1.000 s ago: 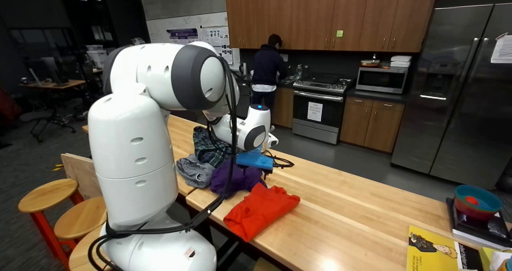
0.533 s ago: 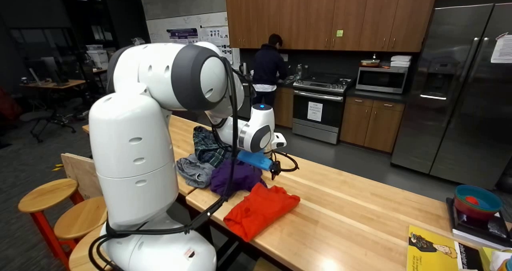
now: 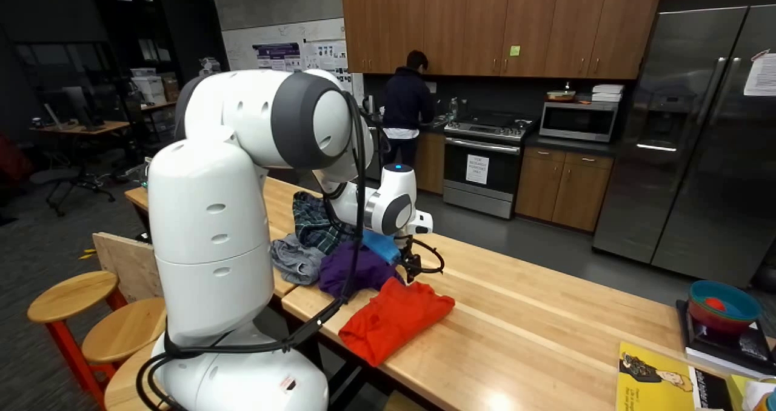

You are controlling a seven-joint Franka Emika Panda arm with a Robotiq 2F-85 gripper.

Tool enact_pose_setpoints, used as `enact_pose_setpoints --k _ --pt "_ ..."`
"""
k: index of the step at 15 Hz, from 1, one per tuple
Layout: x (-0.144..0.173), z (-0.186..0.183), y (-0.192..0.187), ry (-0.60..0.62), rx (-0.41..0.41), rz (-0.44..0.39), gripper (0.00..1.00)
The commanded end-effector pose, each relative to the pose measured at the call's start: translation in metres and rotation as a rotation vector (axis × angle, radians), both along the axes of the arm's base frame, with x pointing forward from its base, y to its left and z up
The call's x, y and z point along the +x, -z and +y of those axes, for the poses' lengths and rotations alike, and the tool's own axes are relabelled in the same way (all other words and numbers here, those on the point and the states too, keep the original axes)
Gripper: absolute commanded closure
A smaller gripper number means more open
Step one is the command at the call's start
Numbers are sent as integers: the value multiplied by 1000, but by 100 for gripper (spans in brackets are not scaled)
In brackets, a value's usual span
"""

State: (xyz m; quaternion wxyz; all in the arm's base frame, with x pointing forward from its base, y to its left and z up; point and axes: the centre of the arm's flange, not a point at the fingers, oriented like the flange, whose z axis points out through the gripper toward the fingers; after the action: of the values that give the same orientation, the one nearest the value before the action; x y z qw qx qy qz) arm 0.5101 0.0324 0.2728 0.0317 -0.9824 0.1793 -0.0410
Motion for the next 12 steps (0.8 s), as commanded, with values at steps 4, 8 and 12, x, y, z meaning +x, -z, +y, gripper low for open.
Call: enact_pose_setpoints --k 4,8,12 --pt "-4 -4 23 74 2 111 0" --pt "-19 -10 35 79 1 160 0" --pt "-21 -19 47 97 11 197 0"
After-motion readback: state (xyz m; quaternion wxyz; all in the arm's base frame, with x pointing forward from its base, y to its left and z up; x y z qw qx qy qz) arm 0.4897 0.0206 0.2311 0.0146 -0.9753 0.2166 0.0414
